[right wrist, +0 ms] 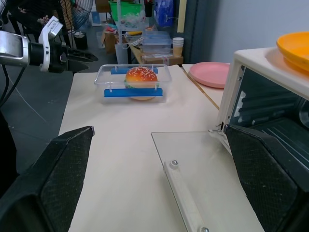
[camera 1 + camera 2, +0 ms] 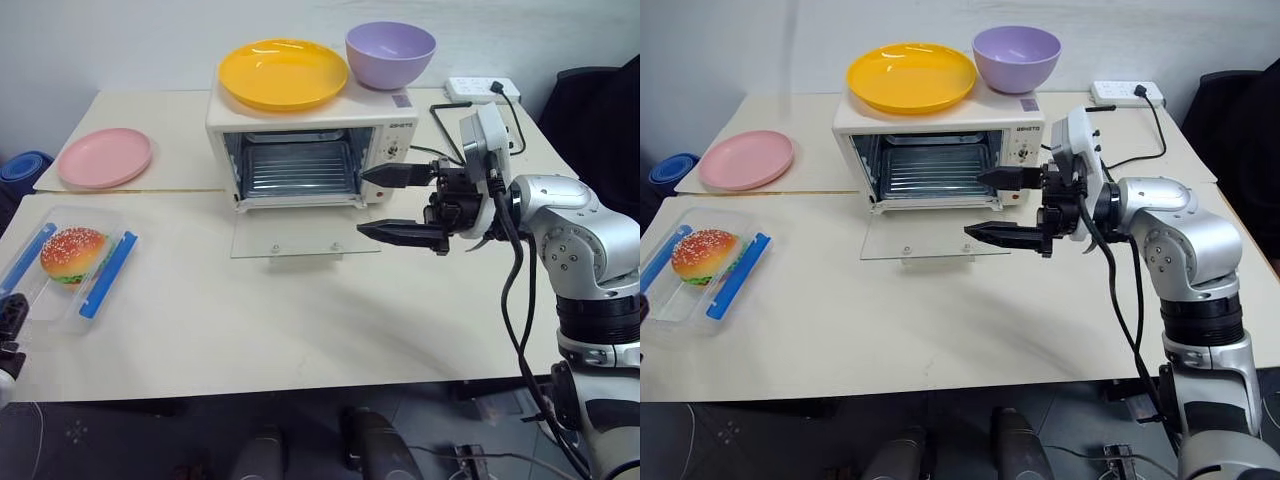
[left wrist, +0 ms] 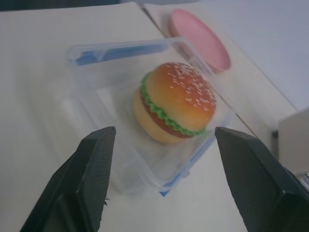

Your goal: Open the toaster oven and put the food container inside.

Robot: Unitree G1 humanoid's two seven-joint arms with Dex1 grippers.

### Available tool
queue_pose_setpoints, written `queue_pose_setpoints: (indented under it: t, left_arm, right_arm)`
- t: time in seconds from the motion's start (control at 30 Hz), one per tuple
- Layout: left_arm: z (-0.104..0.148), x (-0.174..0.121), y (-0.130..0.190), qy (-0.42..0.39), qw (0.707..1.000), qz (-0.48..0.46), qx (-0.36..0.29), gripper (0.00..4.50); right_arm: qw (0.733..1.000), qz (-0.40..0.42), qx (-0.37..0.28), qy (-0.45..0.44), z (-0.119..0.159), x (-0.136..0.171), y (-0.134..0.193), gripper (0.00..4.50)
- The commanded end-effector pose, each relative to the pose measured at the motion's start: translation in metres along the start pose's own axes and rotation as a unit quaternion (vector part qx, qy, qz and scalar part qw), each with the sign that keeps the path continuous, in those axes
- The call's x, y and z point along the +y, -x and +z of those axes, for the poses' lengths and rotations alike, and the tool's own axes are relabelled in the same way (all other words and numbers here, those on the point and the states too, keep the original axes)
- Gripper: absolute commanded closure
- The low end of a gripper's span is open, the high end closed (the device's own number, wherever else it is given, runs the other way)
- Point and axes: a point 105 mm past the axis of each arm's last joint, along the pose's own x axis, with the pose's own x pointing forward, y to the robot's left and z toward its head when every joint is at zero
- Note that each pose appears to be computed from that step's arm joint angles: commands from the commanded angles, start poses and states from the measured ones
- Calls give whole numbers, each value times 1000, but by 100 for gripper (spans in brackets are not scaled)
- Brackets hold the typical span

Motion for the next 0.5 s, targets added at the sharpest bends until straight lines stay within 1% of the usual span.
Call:
queue_pose_setpoints:
  t: [0.03, 0.1, 0.17, 0.33, 0.4, 0.5]
  left_arm:
    - [6, -1, -5, 19, 999, 29, 10, 101]
    - [8, 0, -10, 30, 998, 50, 16, 101]
    - [10, 7, -14, 47, 995, 81, 15, 101]
    - [9, 14, -22, 65, 990, 120, 22, 101]
    - [5, 18, -31, 73, 986, 144, 30, 101]
    - [0, 12, -52, 81, 985, 148, 44, 101]
  right_arm:
    - [1000, 9, -12, 26, 15, 8, 2, 0]
    - [999, 13, -12, 28, 18, 12, 3, 0]
    - [999, 14, -11, 31, 20, 14, 3, 0]
    - [999, 13, -12, 32, 23, 18, 4, 0]
    - [999, 7, -12, 33, 24, 20, 4, 0]
    - [999, 8, -13, 32, 26, 23, 3, 0]
